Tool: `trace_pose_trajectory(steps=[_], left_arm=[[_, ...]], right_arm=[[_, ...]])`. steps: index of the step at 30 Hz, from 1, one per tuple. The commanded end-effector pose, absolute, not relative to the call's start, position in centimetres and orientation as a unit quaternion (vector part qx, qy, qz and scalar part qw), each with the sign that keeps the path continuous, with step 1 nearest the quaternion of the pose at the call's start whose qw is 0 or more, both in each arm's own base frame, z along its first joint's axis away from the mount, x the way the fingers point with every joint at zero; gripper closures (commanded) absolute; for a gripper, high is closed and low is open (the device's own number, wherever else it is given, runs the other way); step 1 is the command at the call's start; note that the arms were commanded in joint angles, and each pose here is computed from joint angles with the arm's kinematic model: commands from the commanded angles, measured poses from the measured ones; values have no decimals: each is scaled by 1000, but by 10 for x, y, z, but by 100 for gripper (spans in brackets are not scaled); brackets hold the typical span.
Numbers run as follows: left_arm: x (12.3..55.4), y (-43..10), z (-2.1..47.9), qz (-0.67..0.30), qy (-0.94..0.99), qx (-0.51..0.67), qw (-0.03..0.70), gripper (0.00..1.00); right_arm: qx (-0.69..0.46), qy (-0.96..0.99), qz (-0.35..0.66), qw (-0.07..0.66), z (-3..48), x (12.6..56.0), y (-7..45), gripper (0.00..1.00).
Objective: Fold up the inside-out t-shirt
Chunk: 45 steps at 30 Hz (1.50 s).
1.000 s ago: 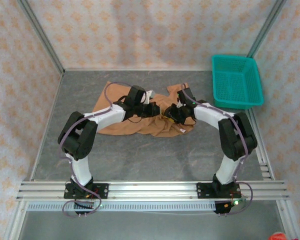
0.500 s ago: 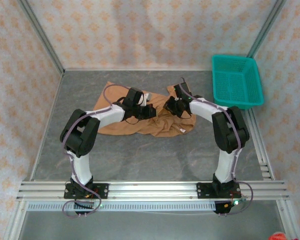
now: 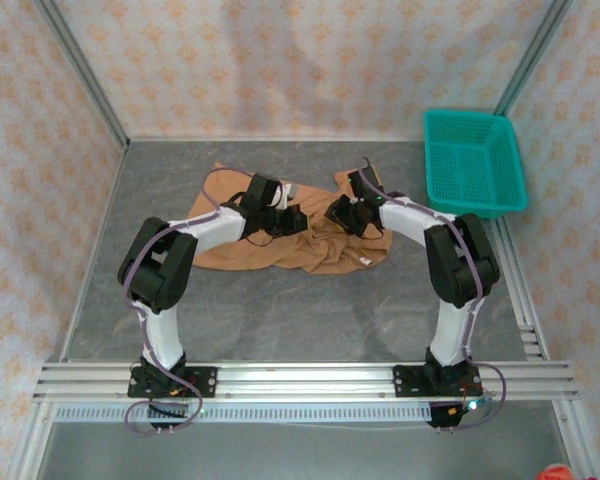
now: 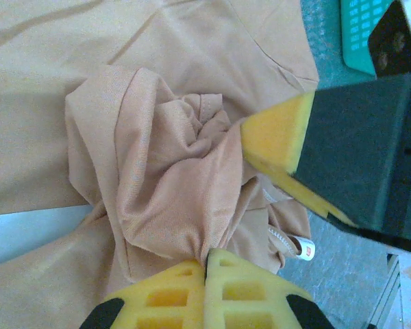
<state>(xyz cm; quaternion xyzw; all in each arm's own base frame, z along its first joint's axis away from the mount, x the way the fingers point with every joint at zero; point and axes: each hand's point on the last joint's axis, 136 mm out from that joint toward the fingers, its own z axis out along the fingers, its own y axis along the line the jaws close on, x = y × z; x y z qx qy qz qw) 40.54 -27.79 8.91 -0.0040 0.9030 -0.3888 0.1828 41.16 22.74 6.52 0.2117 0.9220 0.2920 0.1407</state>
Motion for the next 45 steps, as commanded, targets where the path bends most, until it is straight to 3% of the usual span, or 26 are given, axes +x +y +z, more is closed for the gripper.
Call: trace_pose_trajectory(steps=[1, 8, 13, 17, 19, 22, 28, 32, 36, 40, 41, 42, 45], left_arm=[[402, -277, 84, -391, 903, 1, 178, 100], [402, -277, 83, -393, 902, 0, 177, 100], [401, -277, 83, -394, 902, 0, 175, 100], [400, -277, 83, -394, 903, -1, 173, 100], [399, -276, 83, -394, 903, -1, 173, 100], [399, -273, 82, -387, 905, -1, 174, 100], [412, -263, 76, -379, 908, -13, 179, 100], [420, -263, 72, -372, 910, -12, 180, 100], [421, -265, 73, -375, 909, -14, 182, 100], [418, -264, 76, -374, 909, -13, 184, 100], [417, -263, 76, -371, 910, -11, 183, 98], [416, -261, 77, -367, 912, -13, 183, 79], [411, -255, 87, -354, 914, 3, 199, 59]], right_arm=[[205, 919, 305, 144, 79, 402, 233, 60], [201, 920, 308, 136, 75, 395, 238, 52], [207, 923, 295, 136, 62, 407, 240, 51], [210, 925, 284, 141, 55, 423, 243, 65], [212, 925, 281, 142, 55, 428, 244, 83], [209, 926, 281, 143, 68, 425, 243, 100], [175, 934, 281, 131, 116, 388, 230, 100], [174, 917, 338, 123, 147, 372, 231, 100], [184, 889, 400, 126, 172, 377, 238, 100], [205, 878, 415, 124, 162, 401, 236, 100], [213, 874, 419, 123, 157, 409, 236, 100], [220, 870, 423, 123, 152, 417, 235, 100], [230, 871, 418, 114, 134, 439, 237, 100]])
